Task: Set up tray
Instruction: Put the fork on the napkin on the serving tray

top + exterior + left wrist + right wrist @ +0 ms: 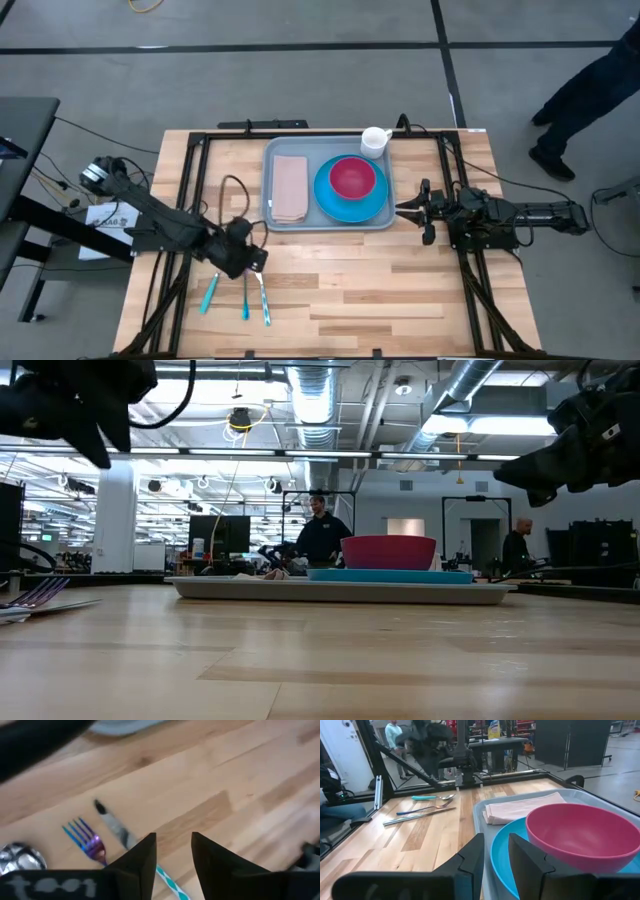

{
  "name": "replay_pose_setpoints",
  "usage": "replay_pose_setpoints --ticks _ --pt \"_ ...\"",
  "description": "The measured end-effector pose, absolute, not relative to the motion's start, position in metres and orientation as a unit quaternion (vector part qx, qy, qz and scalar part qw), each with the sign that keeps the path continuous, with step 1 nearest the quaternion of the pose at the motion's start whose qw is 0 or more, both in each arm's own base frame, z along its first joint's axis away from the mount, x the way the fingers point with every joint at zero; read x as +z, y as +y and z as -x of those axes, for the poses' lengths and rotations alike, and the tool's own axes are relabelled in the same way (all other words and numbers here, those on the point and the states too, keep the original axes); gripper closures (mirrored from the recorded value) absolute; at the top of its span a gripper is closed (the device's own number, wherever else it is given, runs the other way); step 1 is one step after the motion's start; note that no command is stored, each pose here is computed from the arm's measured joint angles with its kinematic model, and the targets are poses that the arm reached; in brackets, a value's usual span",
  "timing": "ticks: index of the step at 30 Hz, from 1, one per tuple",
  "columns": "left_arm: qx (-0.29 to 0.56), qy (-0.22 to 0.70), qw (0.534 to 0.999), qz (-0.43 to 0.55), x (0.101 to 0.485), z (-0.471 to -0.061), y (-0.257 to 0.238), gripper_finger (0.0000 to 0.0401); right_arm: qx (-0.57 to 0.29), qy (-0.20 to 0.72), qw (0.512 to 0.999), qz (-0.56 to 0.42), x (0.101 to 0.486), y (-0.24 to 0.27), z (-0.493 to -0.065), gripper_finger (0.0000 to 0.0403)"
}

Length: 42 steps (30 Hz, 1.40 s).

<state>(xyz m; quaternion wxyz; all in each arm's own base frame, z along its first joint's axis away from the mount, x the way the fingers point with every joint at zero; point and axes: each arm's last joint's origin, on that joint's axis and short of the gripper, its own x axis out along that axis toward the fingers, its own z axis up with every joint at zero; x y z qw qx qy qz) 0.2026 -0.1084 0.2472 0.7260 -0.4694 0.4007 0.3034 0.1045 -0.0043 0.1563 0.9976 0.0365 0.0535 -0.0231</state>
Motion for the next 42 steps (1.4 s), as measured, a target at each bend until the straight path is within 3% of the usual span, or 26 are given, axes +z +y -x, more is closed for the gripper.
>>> replay_pose_setpoints --ticks 3,10,16,28,42 --pt "0.319 0.425 0.7 0.477 0.239 -0.212 -0.116 0.0299 -0.023 0.054 0.998 -0.037 0.156 -0.004 -0.104 0.0321" --pt "0.367 0.497 0.59 0.52 0.214 -0.218 -0.129 0.03 -0.023 0.054 0.998 -0.036 0.156 -0.004 -0.104 0.0321" --pt "0.413 0.485 0.545 0.546 0.204 -0.219 -0.135 0.03 -0.023 0.054 0.998 -0.036 0.156 -0.004 -0.104 0.0321" --pt "0.462 0.434 0.514 0.578 0.199 -0.219 -0.138 0.0301 -0.023 0.054 0.998 -0.036 0.156 -0.004 -0.104 0.0321" --pt "0.487 0.486 0.485 0.54 0.169 -0.228 -0.147 0.0301 -0.023 0.054 0.998 -0.036 0.156 -0.004 -0.104 0.0321"
